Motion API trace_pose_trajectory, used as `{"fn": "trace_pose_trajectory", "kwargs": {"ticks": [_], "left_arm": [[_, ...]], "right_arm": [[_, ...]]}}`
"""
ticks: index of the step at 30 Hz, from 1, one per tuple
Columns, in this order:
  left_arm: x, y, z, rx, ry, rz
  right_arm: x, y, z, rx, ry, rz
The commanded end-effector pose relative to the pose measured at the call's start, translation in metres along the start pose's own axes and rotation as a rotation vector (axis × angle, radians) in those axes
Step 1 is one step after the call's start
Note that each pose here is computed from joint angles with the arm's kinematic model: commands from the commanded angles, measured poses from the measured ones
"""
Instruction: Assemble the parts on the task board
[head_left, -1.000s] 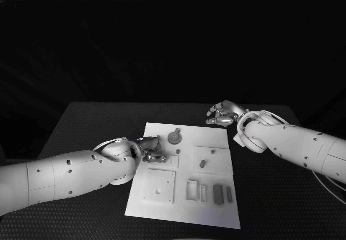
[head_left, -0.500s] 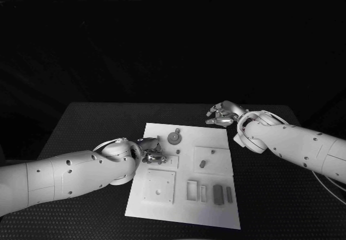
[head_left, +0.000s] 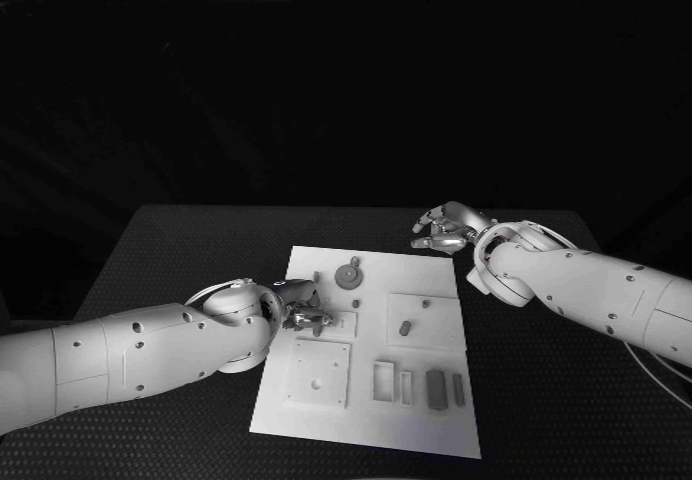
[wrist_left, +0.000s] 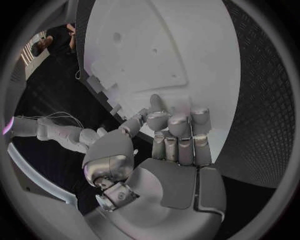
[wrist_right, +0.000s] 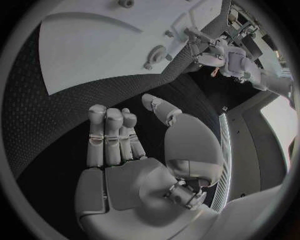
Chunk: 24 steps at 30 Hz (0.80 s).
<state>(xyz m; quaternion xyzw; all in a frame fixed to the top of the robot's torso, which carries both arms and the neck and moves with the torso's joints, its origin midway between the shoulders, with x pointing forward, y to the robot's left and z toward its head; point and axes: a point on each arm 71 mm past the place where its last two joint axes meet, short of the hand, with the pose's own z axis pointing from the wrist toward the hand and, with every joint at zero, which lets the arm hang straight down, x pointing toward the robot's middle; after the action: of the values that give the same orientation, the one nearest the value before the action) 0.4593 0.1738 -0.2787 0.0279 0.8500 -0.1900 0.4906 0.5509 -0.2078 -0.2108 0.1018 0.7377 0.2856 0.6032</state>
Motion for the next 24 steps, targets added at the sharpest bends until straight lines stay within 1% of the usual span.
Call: {"fn": "trace_pose_trajectory", "kwargs": {"ticks": [1,24], "left_arm": [[0.0052,0.0006,0.0002,-0.013,0.039,0.003],[0.0041,0.0005,0.0005,-0.010,0.025,-0.007]], "right_arm": [[0.0012,0.0009,-0.0001,-0.007,0.013,-0.005],[0.0011,0.0008,-0.0001,-0.007,0.012,-0.005]]}}
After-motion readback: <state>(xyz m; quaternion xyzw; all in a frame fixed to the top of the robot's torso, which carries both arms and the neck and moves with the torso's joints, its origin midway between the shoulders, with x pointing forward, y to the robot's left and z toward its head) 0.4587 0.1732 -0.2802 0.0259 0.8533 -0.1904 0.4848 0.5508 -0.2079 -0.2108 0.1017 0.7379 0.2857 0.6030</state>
